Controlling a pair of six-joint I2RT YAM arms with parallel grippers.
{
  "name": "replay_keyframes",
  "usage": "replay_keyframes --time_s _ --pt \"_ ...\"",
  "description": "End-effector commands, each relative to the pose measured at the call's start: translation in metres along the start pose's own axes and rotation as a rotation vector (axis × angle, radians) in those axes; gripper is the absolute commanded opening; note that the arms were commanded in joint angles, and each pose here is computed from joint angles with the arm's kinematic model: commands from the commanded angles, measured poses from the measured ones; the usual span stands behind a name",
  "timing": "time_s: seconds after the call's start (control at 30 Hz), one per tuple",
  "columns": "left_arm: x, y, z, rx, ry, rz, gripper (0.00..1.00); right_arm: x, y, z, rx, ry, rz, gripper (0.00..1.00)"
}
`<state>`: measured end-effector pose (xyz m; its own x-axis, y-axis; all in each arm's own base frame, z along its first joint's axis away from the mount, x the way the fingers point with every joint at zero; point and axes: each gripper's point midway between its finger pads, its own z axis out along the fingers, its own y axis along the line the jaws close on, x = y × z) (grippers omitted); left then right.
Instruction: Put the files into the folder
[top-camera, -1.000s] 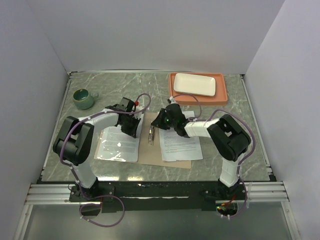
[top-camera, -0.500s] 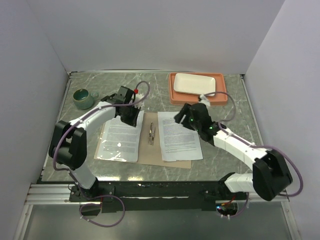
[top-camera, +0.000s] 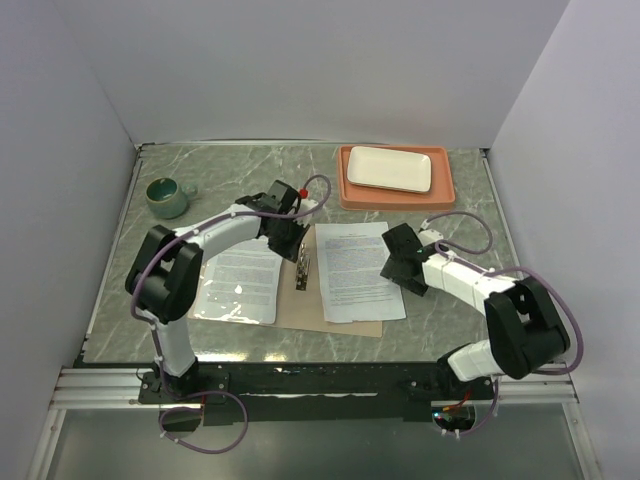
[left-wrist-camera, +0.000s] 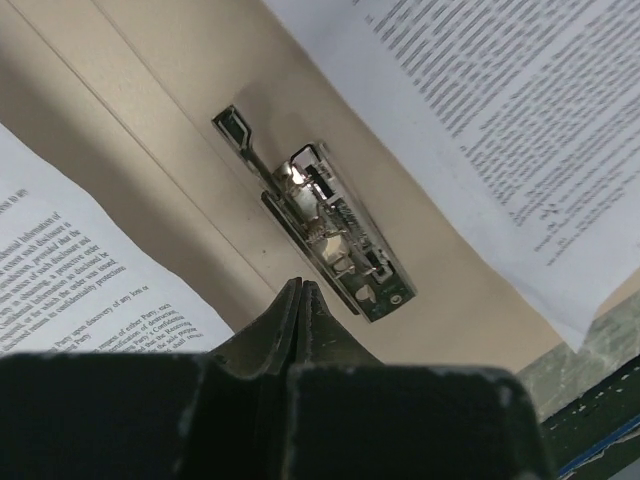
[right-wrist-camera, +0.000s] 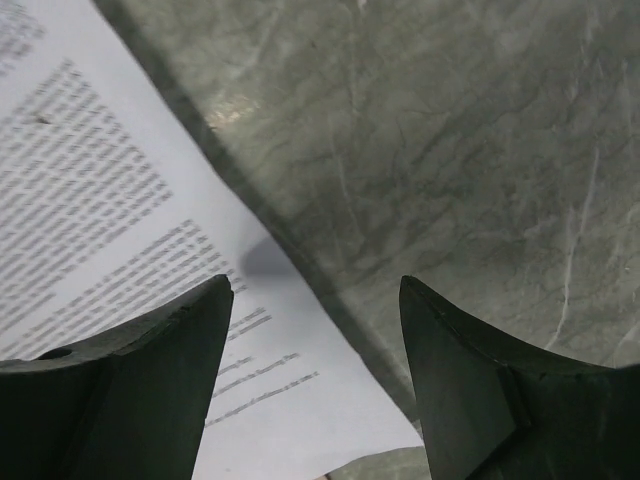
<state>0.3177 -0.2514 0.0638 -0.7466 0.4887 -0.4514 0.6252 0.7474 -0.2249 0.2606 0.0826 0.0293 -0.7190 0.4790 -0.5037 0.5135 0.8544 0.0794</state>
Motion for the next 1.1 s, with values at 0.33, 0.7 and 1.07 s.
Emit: replay_keyframes --time_s 0.33,0.7,1.07 --pt "0.015 0.006 0.024 0.009 0.014 -0.028 0.01 0.021 0.013 0.006 -0.019 0.101 -0.039 0.74" --pt "0.036 0.010 0.042 0.018 0.050 -0.052 0.01 0.063 0.031 0.001 0.029 0.155 -0.164 0.73" --pt "0.049 0.012 0.044 0.014 0.063 -0.055 0.01 0.070 0.042 -0.028 -0.047 0.147 -0.194 0.72"
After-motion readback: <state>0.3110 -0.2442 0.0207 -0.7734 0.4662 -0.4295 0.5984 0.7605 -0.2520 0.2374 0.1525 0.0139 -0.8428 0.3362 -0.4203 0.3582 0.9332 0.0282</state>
